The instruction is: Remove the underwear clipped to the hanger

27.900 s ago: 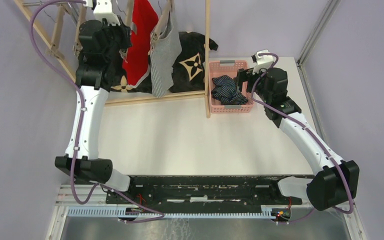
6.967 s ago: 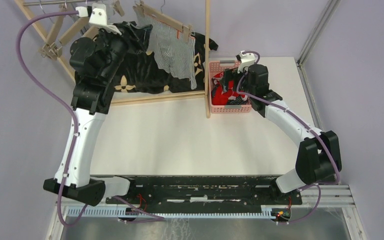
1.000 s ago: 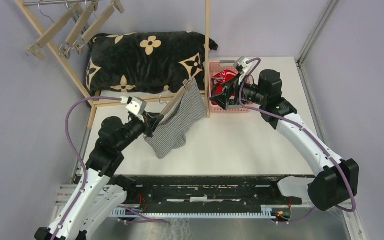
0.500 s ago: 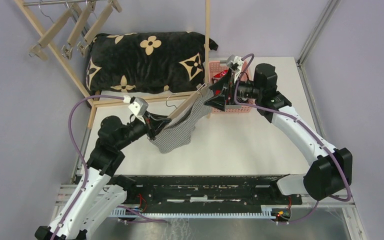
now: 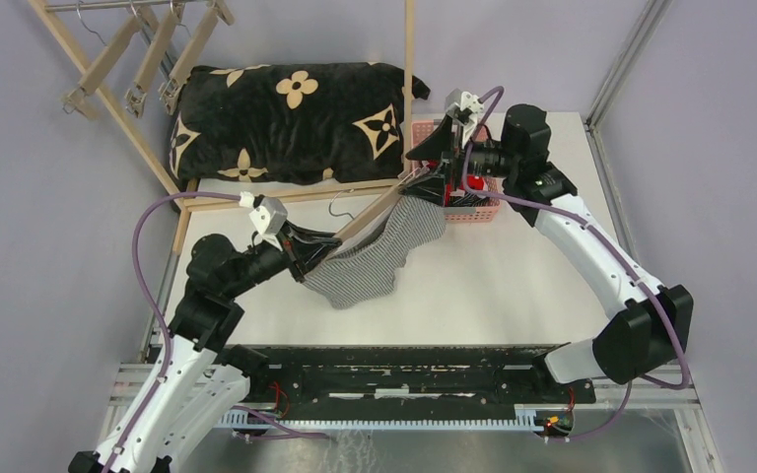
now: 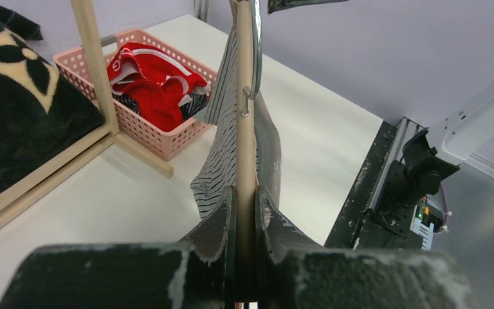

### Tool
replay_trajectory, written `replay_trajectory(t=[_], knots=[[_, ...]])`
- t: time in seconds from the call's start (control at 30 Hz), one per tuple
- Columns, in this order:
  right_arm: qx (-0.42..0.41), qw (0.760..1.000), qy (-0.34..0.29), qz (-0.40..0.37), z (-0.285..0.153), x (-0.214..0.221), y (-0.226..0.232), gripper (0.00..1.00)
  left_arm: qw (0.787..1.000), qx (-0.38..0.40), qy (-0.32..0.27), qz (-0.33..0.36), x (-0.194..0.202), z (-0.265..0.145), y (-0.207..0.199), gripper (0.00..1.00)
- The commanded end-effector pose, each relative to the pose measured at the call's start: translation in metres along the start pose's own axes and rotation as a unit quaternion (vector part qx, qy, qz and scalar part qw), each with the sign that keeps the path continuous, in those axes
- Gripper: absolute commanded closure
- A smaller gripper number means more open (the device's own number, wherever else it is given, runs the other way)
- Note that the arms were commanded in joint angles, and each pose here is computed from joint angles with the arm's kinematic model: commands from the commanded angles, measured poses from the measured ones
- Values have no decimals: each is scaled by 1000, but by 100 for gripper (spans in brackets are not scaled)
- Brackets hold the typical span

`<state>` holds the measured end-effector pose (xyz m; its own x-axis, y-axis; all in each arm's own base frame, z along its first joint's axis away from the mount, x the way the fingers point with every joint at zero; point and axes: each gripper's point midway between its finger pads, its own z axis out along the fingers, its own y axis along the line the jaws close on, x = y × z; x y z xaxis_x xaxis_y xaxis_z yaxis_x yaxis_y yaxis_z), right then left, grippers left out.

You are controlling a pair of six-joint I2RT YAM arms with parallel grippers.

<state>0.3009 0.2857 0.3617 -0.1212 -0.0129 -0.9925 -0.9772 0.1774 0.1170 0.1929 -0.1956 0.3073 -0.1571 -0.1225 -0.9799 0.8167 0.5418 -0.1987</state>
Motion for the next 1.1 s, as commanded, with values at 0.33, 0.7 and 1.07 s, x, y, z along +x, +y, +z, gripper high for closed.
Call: replay_trajectory(t=[0.33, 0.7, 1.07], knots=[[-84, 996, -26, 7, 7, -14, 20, 41, 998, 24, -57, 2, -28, 3, -11, 97], [-97, 995, -16, 17, 9, -5, 21, 26, 997, 32, -73, 11, -39, 3, -14, 97], [-89, 996, -20, 4, 5, -9, 23, 99, 996, 28, -82, 11, -42, 2, -14, 97]])
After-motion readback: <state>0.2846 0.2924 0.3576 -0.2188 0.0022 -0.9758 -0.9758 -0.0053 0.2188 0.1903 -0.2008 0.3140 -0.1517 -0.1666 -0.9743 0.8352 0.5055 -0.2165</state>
